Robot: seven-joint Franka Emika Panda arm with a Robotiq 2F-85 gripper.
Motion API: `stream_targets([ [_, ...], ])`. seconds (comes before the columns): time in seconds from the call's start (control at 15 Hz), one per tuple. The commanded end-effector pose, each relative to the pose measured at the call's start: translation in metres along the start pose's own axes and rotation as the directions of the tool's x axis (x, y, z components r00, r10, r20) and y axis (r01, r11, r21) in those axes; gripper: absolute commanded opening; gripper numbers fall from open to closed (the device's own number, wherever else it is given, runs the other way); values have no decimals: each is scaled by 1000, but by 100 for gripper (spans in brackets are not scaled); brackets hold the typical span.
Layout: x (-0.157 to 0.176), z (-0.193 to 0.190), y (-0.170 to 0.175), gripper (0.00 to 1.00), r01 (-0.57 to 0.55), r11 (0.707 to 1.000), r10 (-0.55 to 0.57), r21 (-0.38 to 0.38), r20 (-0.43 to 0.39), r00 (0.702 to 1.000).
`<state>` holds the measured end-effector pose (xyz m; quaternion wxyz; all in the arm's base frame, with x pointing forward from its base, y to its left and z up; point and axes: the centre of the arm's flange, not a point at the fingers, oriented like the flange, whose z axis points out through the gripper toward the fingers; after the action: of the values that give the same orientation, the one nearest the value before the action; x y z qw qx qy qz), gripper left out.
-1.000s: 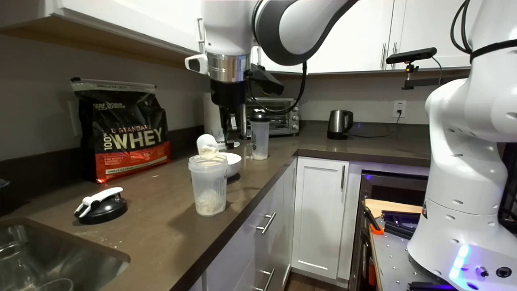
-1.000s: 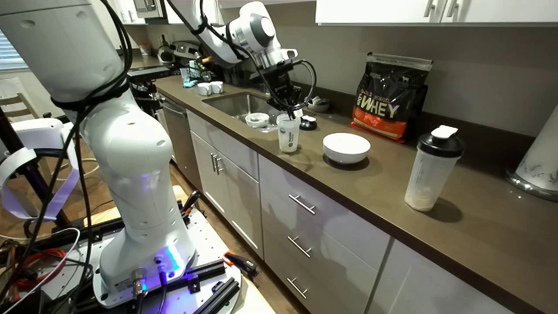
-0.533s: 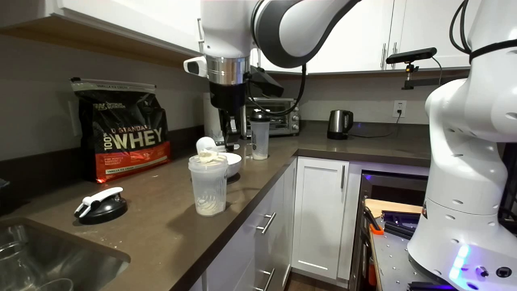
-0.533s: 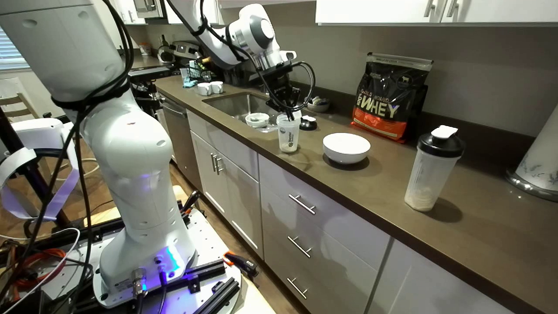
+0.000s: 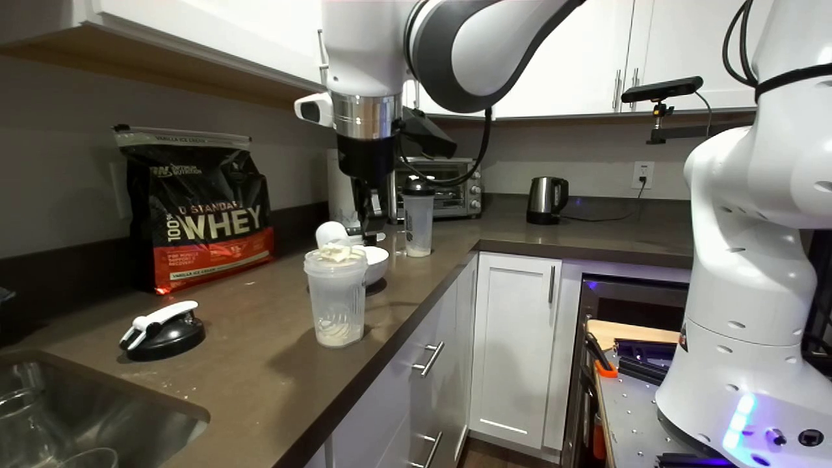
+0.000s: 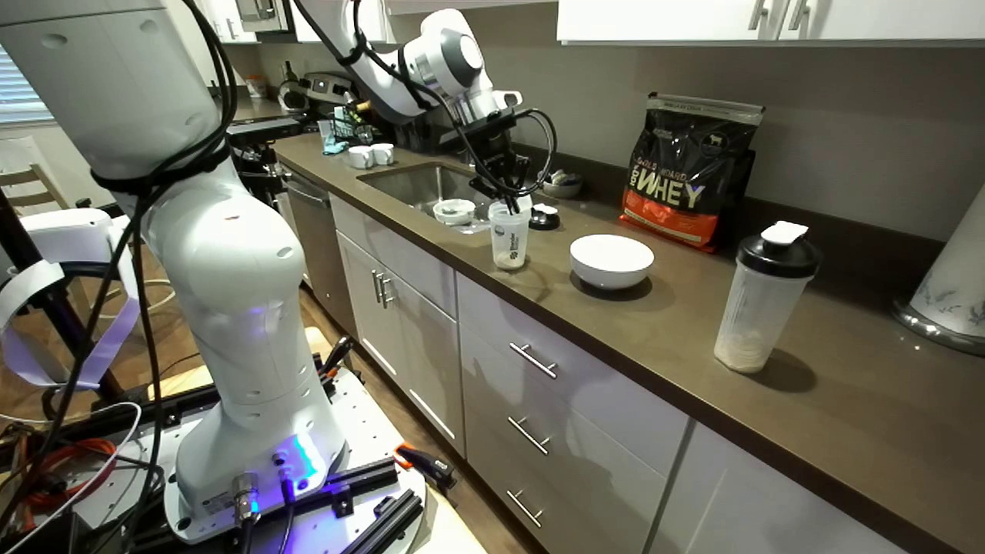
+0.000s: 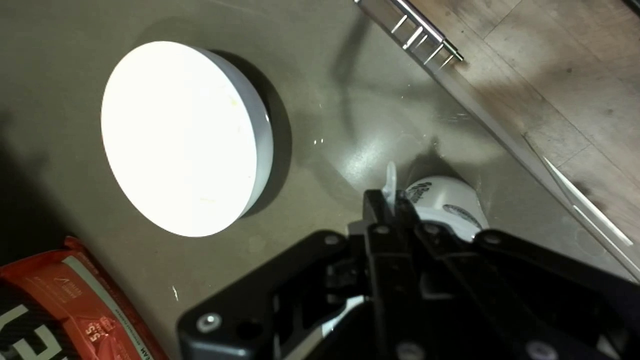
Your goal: Take one scoop of whey powder from the bowl and put it in the cup on the left
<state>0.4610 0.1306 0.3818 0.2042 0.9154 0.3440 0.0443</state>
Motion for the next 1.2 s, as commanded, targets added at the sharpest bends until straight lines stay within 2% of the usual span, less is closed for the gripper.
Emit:
stream_targets([
  [0.0, -1, 6, -9, 1, 2, 999, -2, -36, -15, 1000],
  [1.13, -3, -11, -2, 1, -12, 998, 9, -55, -64, 998],
])
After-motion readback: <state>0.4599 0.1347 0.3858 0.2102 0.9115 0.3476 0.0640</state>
